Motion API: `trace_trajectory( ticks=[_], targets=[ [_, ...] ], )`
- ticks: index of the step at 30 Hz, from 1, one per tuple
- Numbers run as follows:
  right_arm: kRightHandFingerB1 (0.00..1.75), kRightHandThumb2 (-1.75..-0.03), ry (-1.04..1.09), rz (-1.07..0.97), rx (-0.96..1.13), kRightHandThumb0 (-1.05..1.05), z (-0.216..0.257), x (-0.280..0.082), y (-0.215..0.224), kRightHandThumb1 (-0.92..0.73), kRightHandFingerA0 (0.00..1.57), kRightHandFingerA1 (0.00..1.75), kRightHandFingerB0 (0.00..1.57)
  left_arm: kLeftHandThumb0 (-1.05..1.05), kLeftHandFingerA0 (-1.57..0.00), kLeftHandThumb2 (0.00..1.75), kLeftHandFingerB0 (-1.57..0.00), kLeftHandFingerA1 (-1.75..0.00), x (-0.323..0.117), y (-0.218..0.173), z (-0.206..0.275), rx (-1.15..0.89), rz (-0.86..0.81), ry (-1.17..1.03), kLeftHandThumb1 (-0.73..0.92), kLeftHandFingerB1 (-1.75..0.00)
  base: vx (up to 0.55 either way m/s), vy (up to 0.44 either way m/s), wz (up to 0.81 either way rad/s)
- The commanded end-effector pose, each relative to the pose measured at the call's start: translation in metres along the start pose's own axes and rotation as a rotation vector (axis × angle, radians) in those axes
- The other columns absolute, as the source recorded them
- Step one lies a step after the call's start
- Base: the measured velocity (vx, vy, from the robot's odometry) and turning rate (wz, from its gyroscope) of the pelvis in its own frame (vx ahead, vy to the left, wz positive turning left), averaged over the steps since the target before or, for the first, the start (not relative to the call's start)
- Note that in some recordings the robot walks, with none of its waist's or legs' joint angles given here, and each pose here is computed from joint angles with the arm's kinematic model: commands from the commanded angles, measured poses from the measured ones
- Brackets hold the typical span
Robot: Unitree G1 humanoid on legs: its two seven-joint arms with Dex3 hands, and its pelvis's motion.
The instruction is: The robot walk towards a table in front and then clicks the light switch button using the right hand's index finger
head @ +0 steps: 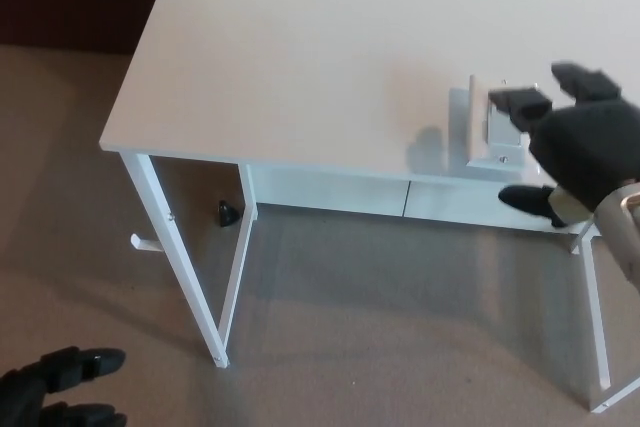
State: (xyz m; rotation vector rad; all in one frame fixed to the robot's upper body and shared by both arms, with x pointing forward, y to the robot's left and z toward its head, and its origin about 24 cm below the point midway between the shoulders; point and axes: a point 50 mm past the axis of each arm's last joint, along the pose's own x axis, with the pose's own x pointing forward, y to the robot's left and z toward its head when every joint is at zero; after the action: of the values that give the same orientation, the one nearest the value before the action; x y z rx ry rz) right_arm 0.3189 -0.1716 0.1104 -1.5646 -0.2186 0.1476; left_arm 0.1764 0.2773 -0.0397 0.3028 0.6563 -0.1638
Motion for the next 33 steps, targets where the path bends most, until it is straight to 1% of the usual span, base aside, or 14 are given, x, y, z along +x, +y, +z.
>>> trace_trajectory(
  ticks=[1,2,3,4,5,7,9,10,11,14,20,29,30,33],
  targets=[
    [0.26,-0.66,-0.043,-0.08,0.103,-0.72,-0.001,-0.03,-0.033,-0.73,0.0,0.08,0.14,-0.21,-0.48,0.58,-0.41,-0.42,-0.001,0.005,-0.002,0.028,0.02,0.013,0.61,-0.39,0.0,0.0,0.0],
    [0.32,-0.92,-0.051,-0.096,0.145,-0.81,-0.001,-0.044,-0.033,-0.6,0.0,0.09,0.16,-0.21,-0.47,0.58,-0.4,-0.42,-0.001,0.006,-0.003,0.033,0.019,0.016,0.61,-0.39,0.0,0.0,0.0],
    [0.32,-0.92,-0.057,-0.104,0.176,-0.81,-0.002,-0.057,-0.031,-0.6,0.0,0.1,0.14,-0.21,-0.46,0.58,-0.4,-0.42,-0.002,0.006,-0.003,0.032,0.014,0.017,0.61,-0.39,0.0,0.0,0.0],
    [0.26,-0.62,-0.057,-0.101,0.189,-0.72,-0.003,-0.067,-0.029,-0.73,0.0,0.13,0.15,-0.21,-0.46,0.58,-0.4,-0.42,-0.001,0.006,-0.003,0.031,0.014,0.016,0.61,-0.39,0.0,0.0,0.0],
    [0.32,-0.94,-0.047,-0.088,0.204,-0.81,-0.003,-0.081,-0.024,-0.61,0.0,0.12,0.14,-0.2,-0.44,0.58,-0.4,-0.42,-0.001,0.007,-0.003,0.023,0.011,0.016,0.61,-0.39,0.0,0.0,0.0],
    [0.33,-0.96,-0.04,-0.075,0.228,-0.83,-0.004,-0.095,-0.018,-0.64,0.0,0.14,0.14,-0.2,-0.44,0.58,-0.4,-0.42,0.0,0.008,-0.004,0.016,0.013,0.016,0.61,-0.39,0.0,0.0,0.0],
    [0.38,-0.92,-0.018,-0.035,0.338,-0.72,-0.002,-0.129,0.0,-0.59,0.0,0.25,0.13,-0.2,-0.47,0.58,-0.41,-0.43,0.0,0.007,-0.005,0.018,0.019,0.021,0.61,-0.39,0.0,0.0,0.0],
    [0.38,-0.92,-0.017,-0.031,0.346,-0.72,-0.002,-0.131,0.0,-0.59,0.0,0.25,0.13,-0.2,-0.47,0.58,-0.41,-0.43,0.0,0.007,-0.006,0.016,0.019,0.023,0.61,-0.39,0.0,0.0,0.0],
    [0.41,-0.91,-0.007,0.001,0.371,-0.66,-0.002,-0.139,0.01,-0.58,0.0,0.28,0.12,-0.21,-0.46,0.58,-0.4,-0.43,0.001,0.006,-0.007,0.011,0.019,0.026,0.6,-0.39,0.0,0.0,0.0],
    [0.41,-0.92,0.061,0.181,0.406,-0.69,-0.003,-0.164,0.051,-0.62,0.01,0.27,0.13,-0.2,-0.47,0.58,-0.4,-0.43,0.001,0.003,-0.01,-0.003,0.02,0.032,0.61,-0.39,0.0,0.0,0.0],
    [0.41,-0.92,0.121,0.36,0.402,-0.68,-0.011,-0.177,0.099,-0.61,0.02,0.32,0.11,-0.19,-0.46,0.58,-0.39,-0.43,-0.003,-0.004,-0.019,-0.002,0.002,0.046,0.61,-0.39,0.0,0.0,0.0],
    [0.36,-0.93,0.188,0.412,0.532,-0.67,-0.02,-0.174,0.111,-0.61,0.02,0.3,0.09,-0.21,-0.46,0.58,-0.39,-0.43,0.0,-0.002,-0.015,0.006,0.006,0.032,0.61,-0.39,0.0,0.0,0.0],
    [0.27,-0.66,0.213,0.423,0.58,-0.61,-0.022,-0.174,0.113,-0.76,0.08,0.22,0.15,-0.2,-0.45,0.58,-0.39,-0.43,0.0,-0.002,-0.015,0.004,0.007,0.03,0.62,-0.39,0.0,0.0,0.0],
    [0.28,-0.67,0.243,0.454,0.642,-0.61,-0.025,-0.176,0.115,-0.78,0.08,0.24,0.14,-0.19,-0.45,0.58,-0.4,-0.42,-0.001,-0.002,-0.016,0.002,0.005,0.032,0.62,-0.39,0.0,0.0,0.0]
  ],
)
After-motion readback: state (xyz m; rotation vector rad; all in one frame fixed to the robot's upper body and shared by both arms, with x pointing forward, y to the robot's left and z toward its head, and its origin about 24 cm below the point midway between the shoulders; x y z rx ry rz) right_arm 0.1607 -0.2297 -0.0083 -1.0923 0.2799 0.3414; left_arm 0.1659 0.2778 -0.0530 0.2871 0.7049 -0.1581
